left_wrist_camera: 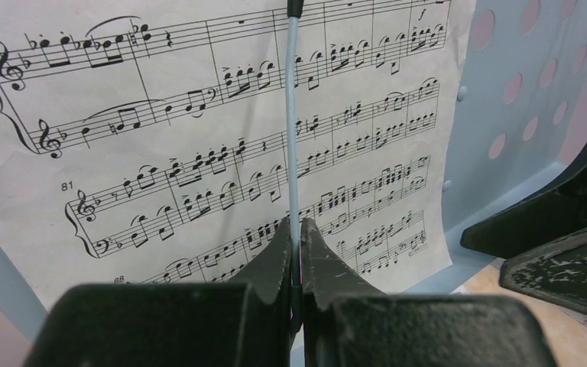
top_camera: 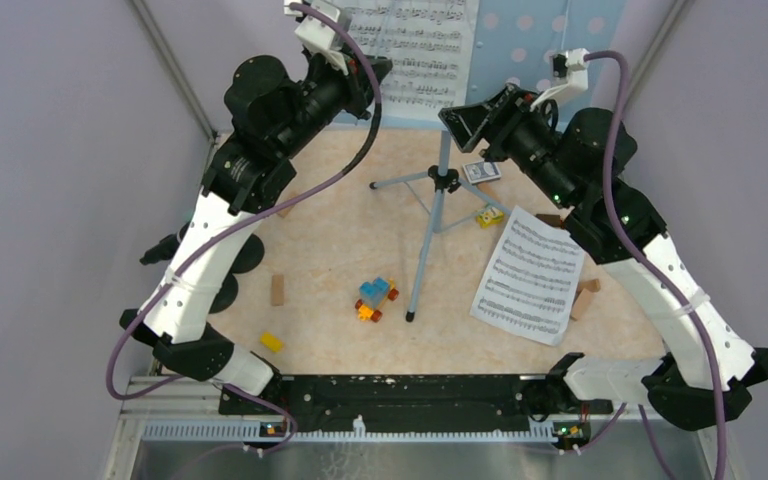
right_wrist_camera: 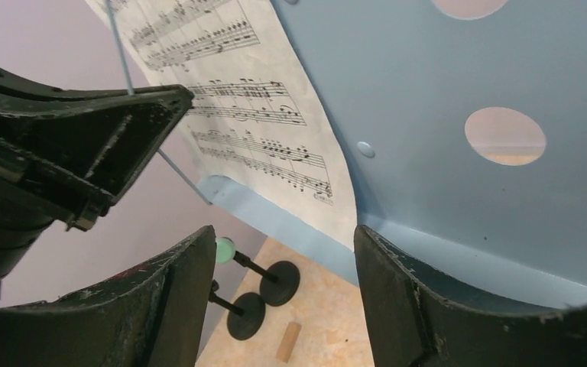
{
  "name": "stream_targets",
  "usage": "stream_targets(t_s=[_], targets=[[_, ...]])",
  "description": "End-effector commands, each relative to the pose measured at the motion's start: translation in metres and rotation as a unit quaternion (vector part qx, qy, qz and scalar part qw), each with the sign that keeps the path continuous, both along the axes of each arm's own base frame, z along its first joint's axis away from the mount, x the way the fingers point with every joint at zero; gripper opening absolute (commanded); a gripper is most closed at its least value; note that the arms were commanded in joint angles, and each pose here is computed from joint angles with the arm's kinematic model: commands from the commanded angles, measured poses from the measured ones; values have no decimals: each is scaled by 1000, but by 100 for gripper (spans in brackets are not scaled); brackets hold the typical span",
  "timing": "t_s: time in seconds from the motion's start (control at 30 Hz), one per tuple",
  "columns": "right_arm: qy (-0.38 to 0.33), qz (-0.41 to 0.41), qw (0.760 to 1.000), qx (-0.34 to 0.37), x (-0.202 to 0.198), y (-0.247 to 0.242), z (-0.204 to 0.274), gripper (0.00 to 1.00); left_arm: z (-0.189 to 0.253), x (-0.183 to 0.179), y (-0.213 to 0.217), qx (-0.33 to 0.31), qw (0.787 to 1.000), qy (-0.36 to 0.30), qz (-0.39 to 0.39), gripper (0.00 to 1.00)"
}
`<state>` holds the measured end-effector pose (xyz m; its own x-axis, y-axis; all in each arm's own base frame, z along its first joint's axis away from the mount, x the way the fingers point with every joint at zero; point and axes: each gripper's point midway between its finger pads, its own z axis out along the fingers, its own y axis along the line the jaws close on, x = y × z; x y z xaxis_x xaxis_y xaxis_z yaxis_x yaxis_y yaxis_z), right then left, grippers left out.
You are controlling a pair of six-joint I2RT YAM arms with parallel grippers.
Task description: Pack up the instrument practice props
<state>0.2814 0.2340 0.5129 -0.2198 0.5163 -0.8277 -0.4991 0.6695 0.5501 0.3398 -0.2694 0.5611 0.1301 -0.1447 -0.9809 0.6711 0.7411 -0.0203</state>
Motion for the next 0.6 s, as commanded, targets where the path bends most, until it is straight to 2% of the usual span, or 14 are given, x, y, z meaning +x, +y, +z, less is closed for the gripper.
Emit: stream_targets(t_s=[0.0, 0.4, 0.57], targets=[[3, -24, 1000, -1, 14, 1, 1, 66, 10, -10, 1, -17, 1000, -11, -13, 0], [-5, -65, 998, -23, 33, -3, 0, 65, 10, -13, 0, -16, 1000, -13, -20, 0], [-1, -53, 998, -33, 37, 5, -2, 65, 11, -14, 1, -16, 1000, -14, -21, 0]])
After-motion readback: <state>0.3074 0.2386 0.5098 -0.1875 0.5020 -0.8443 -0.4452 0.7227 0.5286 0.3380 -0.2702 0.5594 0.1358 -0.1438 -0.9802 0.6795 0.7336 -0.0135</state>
